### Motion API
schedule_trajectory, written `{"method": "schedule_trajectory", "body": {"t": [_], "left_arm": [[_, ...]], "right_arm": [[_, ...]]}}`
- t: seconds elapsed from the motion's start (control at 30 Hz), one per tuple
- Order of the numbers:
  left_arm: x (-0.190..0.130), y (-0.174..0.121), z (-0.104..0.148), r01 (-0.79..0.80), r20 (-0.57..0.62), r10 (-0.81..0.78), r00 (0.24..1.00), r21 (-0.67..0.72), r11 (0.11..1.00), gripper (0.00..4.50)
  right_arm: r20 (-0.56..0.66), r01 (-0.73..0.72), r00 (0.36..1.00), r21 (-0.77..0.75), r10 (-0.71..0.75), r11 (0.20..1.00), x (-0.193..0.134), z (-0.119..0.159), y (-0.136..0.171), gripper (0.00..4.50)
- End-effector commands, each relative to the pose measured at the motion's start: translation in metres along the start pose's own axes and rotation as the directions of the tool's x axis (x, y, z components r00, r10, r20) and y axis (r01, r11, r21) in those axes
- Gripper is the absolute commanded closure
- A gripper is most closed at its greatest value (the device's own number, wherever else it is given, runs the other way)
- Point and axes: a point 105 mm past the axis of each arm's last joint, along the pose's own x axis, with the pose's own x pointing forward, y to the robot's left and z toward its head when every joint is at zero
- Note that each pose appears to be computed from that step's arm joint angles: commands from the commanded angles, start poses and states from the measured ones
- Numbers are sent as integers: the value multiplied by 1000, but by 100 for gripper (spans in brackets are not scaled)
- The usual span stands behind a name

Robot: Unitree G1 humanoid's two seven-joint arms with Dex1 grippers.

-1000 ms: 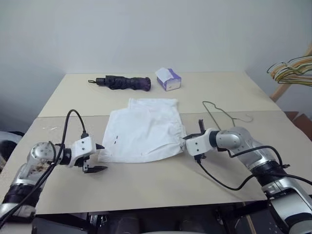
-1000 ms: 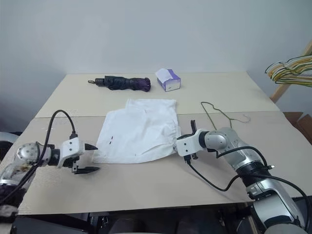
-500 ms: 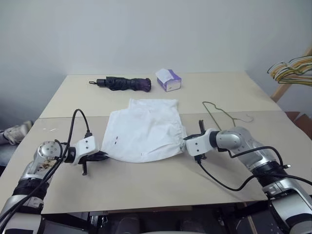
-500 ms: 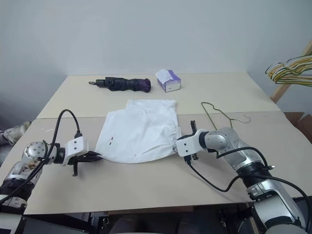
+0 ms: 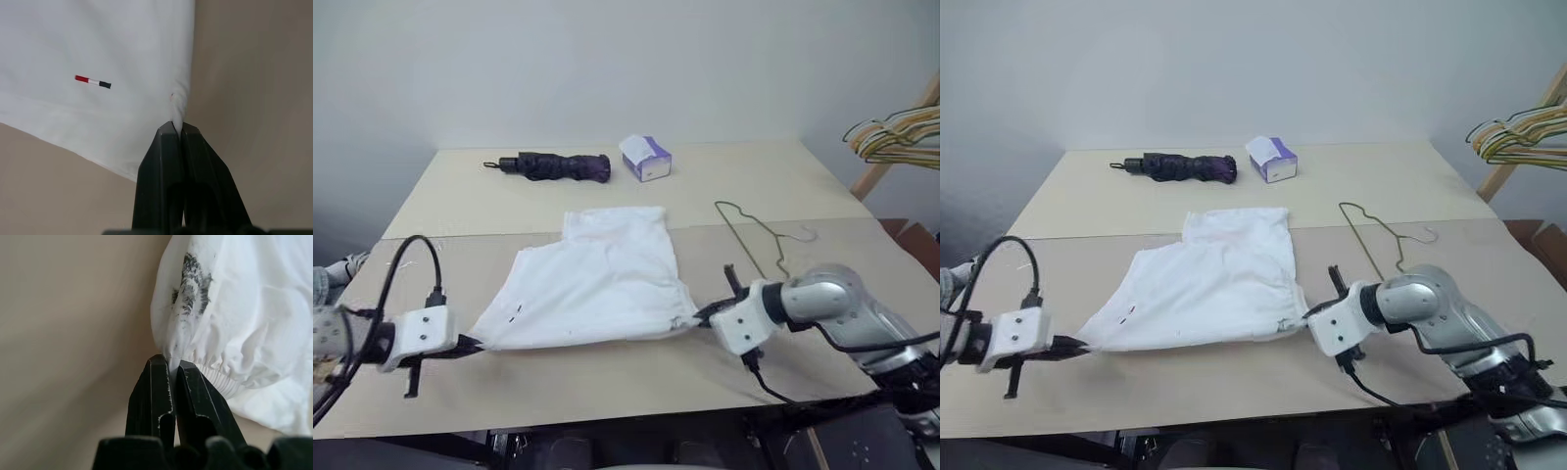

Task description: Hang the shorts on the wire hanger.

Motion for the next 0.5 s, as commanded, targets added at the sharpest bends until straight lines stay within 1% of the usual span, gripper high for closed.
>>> {"method": "schedule_trajectory", "body": {"t": [0.03, 0.07, 0.13, 0.17, 0.2, 0.23, 0.27, 0.3, 0.33, 0.37, 0.4, 0.43, 0.47, 0.5], "left_arm": [[-11, 11, 14, -29, -17, 30, 999, 65, 997, 449], [-7, 23, 21, -82, 17, 81, 997, 80, 993, 449], [4, 65, 40, -244, 92, 237, 967, 87, 966, 449], [6, 97, 52, -370, 134, 360, 923, 59, 927, 449], [5, 130, 65, -487, 159, 478, 864, 22, 873, 449], [1, 156, 77, -581, 174, 573, 801, -4, 814, 449], [-10, 188, 91, -703, 186, 696, 694, -36, 710, 449], [-30, 218, 109, -810, 207, 807, 553, -95, 579, 449], [-53, 240, 127, -884, 237, 885, 400, -156, 441, 449], [-83, 256, 149, -928, 283, 931, 228, -227, 296, 449], [-107, 261, 167, -931, 334, 935, 115, -293, 219, 449], [-129, 262, 180, -924, 372, 928, 17, -349, 157, 449], [-153, 259, 192, -912, 403, 910, -98, -402, 80, 449], [-172, 254, 199, -894, 437, 884, -168, -445, 50, 449]], "right_arm": [[44, -15, 999, 90, 11, 996, -14, 7, -6, 450], [38, 9, 999, 131, -14, 991, -14, 3, -14, 450], [-31, 102, 995, 241, -98, 965, -16, -17, -41, 450], [-80, 175, 984, 289, -159, 941, -20, -29, -61, 450], [-138, 258, 965, 308, -225, 916, -26, -41, -83, 450], [-190, 335, 939, 302, -288, 893, -33, -50, -102, 450], [-261, 456, 883, 289, -389, 842, -45, -60, -130, 450], [-342, 615, 776, 222, -531, 756, -63, -70, -164, 450], [-403, 756, 628, 115, -665, 644, -86, -76, -196, 450], [-442, 871, 426, -34, -789, 490, -116, -79, -225, 450], [-431, 920, 266, -154, -862, 361, -142, -75, -242, 450], [-397, 940, 141, -233, -907, 248, -164, -69, -254, 450], [-340, 954, 33, -270, -940, 131, -183, -59, -262, 450], [-286, 955, -26, -290, -958, 61, -194, -50, -265, 450]]}}
